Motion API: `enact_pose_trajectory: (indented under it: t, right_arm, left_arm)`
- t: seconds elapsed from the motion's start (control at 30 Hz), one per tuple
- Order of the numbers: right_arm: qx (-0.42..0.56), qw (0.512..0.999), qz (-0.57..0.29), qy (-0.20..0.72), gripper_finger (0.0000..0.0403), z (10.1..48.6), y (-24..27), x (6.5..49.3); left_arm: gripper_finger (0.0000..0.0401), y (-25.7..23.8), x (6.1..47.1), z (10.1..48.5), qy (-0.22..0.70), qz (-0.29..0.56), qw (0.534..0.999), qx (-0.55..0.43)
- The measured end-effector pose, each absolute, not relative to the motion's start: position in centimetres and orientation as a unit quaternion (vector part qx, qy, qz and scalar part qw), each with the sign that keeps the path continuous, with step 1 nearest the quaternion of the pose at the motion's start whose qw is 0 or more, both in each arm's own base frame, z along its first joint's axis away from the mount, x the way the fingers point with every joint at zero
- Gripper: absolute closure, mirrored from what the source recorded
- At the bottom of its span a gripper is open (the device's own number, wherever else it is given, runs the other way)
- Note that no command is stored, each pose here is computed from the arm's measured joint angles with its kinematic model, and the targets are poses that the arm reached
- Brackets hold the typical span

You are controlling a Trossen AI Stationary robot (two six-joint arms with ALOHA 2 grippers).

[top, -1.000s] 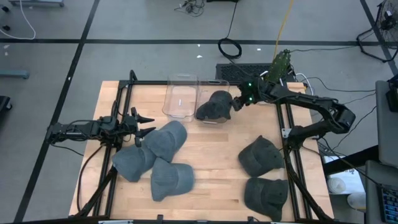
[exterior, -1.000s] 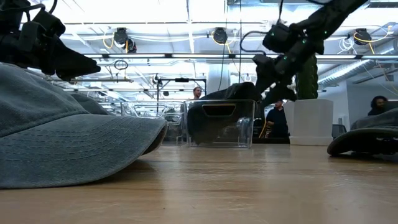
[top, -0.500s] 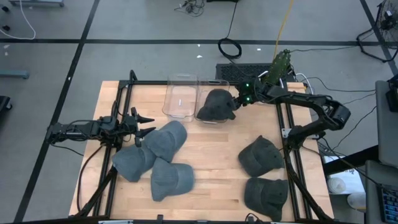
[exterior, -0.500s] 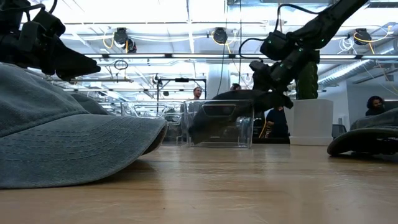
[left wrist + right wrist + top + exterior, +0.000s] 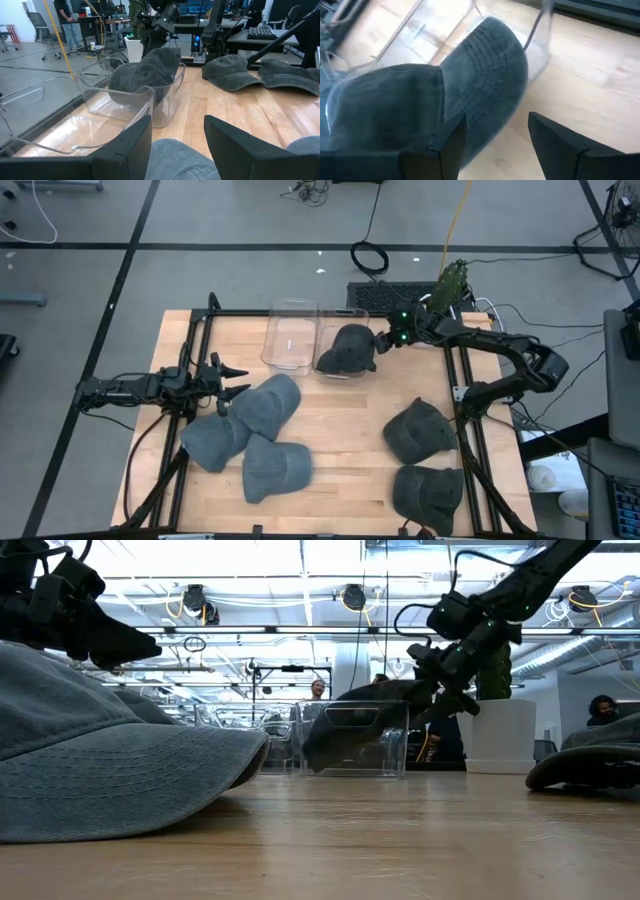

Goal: Pick & Place hat
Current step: Put the top black cap into the left transparent bin

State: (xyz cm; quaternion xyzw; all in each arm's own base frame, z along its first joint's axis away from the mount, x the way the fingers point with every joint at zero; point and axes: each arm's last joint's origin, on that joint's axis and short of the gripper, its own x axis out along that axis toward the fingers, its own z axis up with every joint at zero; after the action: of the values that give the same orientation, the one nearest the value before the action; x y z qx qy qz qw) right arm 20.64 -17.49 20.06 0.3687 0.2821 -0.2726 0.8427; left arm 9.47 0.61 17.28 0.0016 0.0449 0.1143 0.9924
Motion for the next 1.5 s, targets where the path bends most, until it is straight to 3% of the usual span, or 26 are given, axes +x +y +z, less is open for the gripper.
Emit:
enact_pose_trajectory:
  t: [0.53,0.7,0.87,1.13,1.33,1.5]
  right_arm:
    - [0.399,0.850,-0.235,0.252,0.0202,19.0,-17.5,20.9]
    - [0.426,0.870,-0.165,0.188,0.0202,19.0,-17.1,21.7]
    - [0.421,0.873,-0.170,0.181,0.0213,19.0,-16.9,21.9]
    - [0.417,0.873,-0.182,0.178,0.0275,18.6,-17.1,22.1]
    - [0.398,0.884,-0.163,0.182,0.0384,17.3,-17.4,23.1]
    - [0.351,0.919,-0.130,0.127,0.0398,18.4,-17.2,24.3]
  left_arm:
    - [0.0210,0.6,9.5,17.3,0.045,0.114,0.992,0.002]
    - [0.0210,0.6,9.5,17.3,0.045,0.114,0.992,0.002]
    - [0.0210,0.6,9.5,17.3,0.046,0.114,0.992,0.002]
    - [0.0210,0.6,9.5,17.3,0.045,0.114,0.992,0.002]
    - [0.0210,0.6,9.5,17.3,0.045,0.114,0.992,0.002]
    - [0.0210,0.6,9.5,17.3,0.045,0.114,0.992,0.002]
